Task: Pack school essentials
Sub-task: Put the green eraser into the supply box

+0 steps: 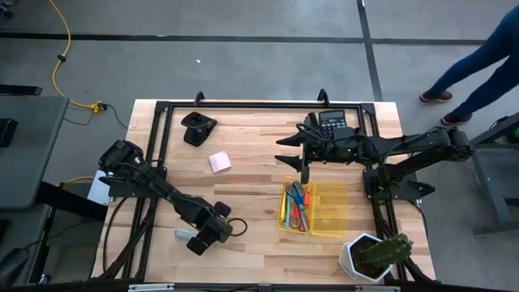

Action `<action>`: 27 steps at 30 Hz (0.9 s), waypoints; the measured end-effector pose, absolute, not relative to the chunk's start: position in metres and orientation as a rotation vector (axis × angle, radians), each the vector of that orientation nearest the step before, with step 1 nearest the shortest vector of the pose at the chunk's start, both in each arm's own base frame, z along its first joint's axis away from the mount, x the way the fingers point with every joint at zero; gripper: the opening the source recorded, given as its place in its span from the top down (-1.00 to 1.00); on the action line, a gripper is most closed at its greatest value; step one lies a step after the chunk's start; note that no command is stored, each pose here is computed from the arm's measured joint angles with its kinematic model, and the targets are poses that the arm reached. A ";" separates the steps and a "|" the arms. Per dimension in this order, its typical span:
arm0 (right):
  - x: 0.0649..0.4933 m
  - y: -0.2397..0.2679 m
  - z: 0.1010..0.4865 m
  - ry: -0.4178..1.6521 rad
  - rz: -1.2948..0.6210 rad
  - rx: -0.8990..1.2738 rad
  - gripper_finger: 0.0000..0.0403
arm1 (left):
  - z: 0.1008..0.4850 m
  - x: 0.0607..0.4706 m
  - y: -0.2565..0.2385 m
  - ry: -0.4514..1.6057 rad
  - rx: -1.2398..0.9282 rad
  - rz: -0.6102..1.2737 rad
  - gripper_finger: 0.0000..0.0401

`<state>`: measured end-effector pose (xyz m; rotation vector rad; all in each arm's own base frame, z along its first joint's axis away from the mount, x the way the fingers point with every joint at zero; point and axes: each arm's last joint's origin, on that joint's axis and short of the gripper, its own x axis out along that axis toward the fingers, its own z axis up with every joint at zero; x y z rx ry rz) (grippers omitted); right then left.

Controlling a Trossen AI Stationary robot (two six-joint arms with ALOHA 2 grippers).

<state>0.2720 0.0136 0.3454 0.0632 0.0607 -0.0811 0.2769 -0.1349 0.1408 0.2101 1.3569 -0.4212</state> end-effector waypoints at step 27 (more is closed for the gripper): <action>0.272 0.013 0.345 0.066 -0.116 0.061 -0.07 | 0.134 0.279 -0.132 1.411 0.119 -0.354 0.42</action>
